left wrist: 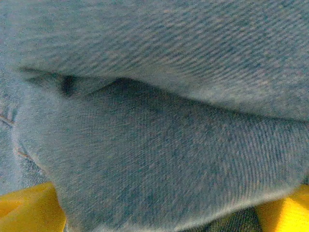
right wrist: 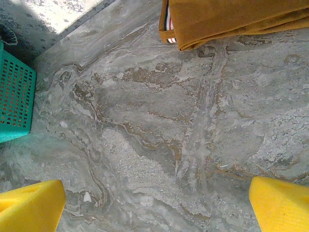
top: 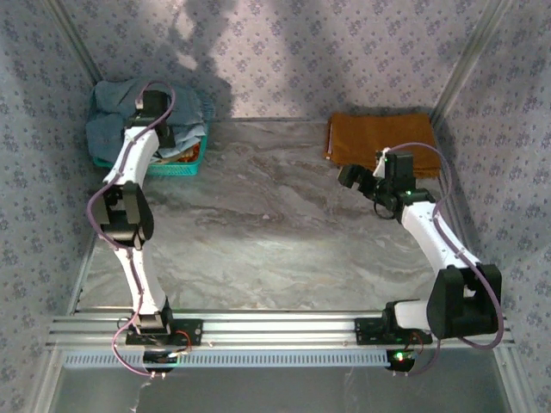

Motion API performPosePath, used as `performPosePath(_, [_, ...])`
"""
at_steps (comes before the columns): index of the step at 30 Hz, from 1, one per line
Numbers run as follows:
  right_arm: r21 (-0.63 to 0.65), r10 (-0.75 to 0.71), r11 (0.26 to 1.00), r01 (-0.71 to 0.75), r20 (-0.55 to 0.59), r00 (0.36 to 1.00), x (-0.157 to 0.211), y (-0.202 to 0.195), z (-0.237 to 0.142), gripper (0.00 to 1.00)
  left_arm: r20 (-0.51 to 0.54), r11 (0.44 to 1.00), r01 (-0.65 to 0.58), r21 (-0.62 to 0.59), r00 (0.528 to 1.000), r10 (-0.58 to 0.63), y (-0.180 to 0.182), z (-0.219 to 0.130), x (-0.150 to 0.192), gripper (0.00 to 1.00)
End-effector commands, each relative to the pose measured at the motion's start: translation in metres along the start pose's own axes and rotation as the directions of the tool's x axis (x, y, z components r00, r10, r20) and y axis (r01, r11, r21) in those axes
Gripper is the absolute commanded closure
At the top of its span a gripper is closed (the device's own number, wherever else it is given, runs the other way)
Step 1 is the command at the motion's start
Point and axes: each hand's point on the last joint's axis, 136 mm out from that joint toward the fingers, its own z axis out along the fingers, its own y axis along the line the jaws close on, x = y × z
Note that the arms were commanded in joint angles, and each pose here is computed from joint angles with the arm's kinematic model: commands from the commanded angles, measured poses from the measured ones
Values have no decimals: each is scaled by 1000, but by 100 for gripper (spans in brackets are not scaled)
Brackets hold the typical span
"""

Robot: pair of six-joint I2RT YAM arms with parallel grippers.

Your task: Fold and stack the trousers

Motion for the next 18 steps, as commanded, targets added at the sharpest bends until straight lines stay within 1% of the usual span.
performPosePath(1, [-24,-10,1000,10,-2,1000,0,5,3,0,27,999,-22,-30,999,22,3,7,-17,29])
performPosePath(3, [-27,-12,1000,12,-6,1000,0,6,3,0,45,999,-35,-31,998,36,0,4,-23,54])
performPosePath(4, [-30,-13,999,13,-9,1000,1,7,4,0,58,999,-33,-30,998,35,1,1,-27,74])
performPosePath(5, [-32,-14,999,14,-10,1000,1,7,3,0,74,998,-30,-51,997,34,6,-5,-32,89])
performPosePath(6, [-36,-15,999,15,-9,1000,2,9,3,0,91,998,-22,-51,995,27,8,-13,-38,100])
performPosePath(8, [-43,-23,999,22,-6,1000,2,12,3,0,149,999,-1,-40,989,7,16,-37,-54,100])
performPosePath(11, [-50,-26,998,26,-4,1000,3,16,3,0,260,999,40,-14,965,-35,28,-90,-81,100])
performPosePath(13, [-54,-25,998,25,-5,1000,4,19,3,0,366,997,78,14,927,-78,35,-135,-105,100])
performPosePath(15, [-57,-22,998,21,-5,1000,3,20,4,0,443,995,82,57,891,-99,37,-180,-120,100])
performPosePath(18, [-65,-18,998,18,-3,1000,2,23,2,0,534,991,62,115,838,-114,37,-242,-134,100])
